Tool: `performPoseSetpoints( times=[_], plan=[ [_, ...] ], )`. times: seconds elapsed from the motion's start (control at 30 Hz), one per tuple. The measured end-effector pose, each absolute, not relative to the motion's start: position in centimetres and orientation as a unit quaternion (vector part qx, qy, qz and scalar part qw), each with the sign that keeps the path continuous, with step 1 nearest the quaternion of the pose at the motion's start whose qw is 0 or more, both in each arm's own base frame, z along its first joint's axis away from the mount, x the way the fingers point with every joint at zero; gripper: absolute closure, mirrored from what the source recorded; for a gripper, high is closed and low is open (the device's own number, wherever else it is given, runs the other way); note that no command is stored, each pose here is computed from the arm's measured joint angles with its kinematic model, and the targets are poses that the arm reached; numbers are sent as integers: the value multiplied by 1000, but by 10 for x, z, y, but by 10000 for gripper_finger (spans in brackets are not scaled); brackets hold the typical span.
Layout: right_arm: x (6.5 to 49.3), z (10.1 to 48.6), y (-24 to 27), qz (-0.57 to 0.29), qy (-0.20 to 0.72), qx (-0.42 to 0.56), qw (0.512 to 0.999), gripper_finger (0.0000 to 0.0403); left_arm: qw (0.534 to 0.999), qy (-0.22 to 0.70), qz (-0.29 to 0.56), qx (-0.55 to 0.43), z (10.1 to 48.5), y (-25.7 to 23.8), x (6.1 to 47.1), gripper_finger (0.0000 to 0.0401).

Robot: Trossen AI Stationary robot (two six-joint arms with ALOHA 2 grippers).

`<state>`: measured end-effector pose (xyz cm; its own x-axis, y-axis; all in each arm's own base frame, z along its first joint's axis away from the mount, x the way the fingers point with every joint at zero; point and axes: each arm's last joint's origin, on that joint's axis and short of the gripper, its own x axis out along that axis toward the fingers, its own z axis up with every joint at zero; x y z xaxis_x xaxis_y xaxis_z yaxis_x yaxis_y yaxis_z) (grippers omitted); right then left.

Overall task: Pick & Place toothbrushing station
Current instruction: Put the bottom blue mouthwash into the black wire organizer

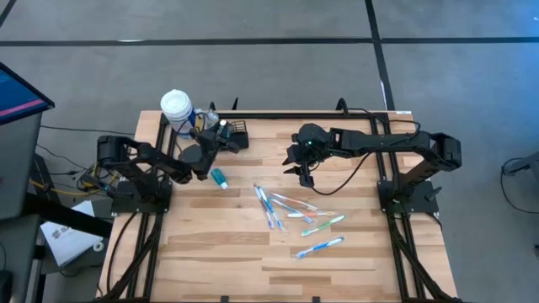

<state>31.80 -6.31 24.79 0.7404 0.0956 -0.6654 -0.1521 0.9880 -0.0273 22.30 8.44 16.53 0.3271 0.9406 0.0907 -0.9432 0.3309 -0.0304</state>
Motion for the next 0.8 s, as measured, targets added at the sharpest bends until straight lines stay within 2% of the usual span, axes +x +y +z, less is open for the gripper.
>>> performPoseSetpoints(
  times=[0.8],
  plan=[
    [318, 248, -63, 69, 352, -48, 932, 275, 798, -10, 602, -31, 117, 96, 227, 314]
  ],
)
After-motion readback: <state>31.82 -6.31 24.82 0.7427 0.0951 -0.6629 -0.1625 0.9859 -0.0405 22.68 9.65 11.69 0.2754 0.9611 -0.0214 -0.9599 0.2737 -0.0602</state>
